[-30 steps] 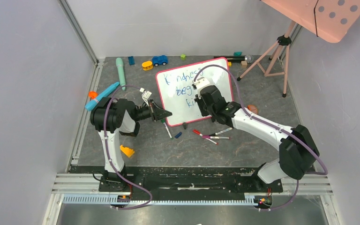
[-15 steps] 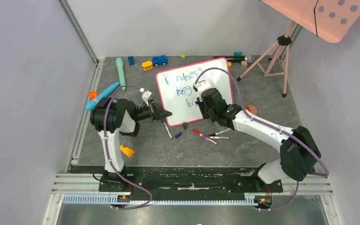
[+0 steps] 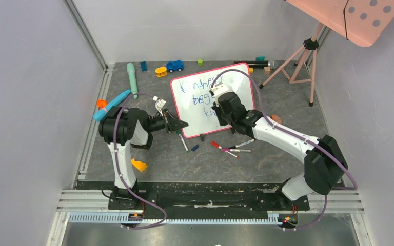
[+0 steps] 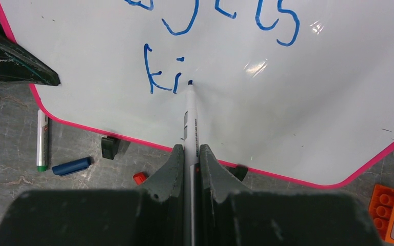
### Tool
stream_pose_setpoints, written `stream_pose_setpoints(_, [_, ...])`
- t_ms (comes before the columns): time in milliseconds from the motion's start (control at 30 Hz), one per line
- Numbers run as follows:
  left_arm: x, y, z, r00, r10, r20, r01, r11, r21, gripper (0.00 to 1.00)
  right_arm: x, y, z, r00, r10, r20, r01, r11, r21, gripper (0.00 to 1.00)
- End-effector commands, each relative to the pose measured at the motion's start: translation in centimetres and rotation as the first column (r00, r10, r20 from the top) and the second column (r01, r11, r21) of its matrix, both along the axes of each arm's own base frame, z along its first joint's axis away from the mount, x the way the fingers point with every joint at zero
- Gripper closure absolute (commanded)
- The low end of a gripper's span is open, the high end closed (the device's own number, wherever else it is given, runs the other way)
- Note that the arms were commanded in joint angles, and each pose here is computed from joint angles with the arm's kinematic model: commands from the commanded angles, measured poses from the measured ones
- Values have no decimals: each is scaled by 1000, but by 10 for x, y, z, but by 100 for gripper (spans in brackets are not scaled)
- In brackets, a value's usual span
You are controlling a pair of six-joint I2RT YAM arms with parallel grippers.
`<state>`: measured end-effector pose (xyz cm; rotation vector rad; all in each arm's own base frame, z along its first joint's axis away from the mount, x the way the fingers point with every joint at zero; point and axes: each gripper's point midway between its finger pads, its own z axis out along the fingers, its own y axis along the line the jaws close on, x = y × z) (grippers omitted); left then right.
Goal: Write a sentence on the whiteboard
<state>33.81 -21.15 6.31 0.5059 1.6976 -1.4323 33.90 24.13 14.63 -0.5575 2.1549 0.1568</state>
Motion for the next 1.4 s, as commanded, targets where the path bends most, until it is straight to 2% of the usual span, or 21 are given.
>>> stream_pose_setpoints(0, [25, 16, -20, 986, 128, 103, -134, 990, 54, 97, 20, -4, 19, 996, -55, 72, 55, 998, -2, 100])
stream_pose_setpoints(367, [25, 16, -20, 986, 130, 103, -136, 989, 54, 97, 21, -20, 18, 993, -89, 73, 91, 995, -27, 100])
stream_pose_setpoints(1133, [25, 16, -20, 986, 132, 103, -138, 989, 55, 97, -8, -29, -17, 998, -66, -14, 65, 998, -21, 100])
stream_pose_setpoints(1367, [25, 16, -21, 986, 134, 99, -140, 989, 55, 97, -4, -26, -1, 998, -63, 11, 63, 998, -1, 100])
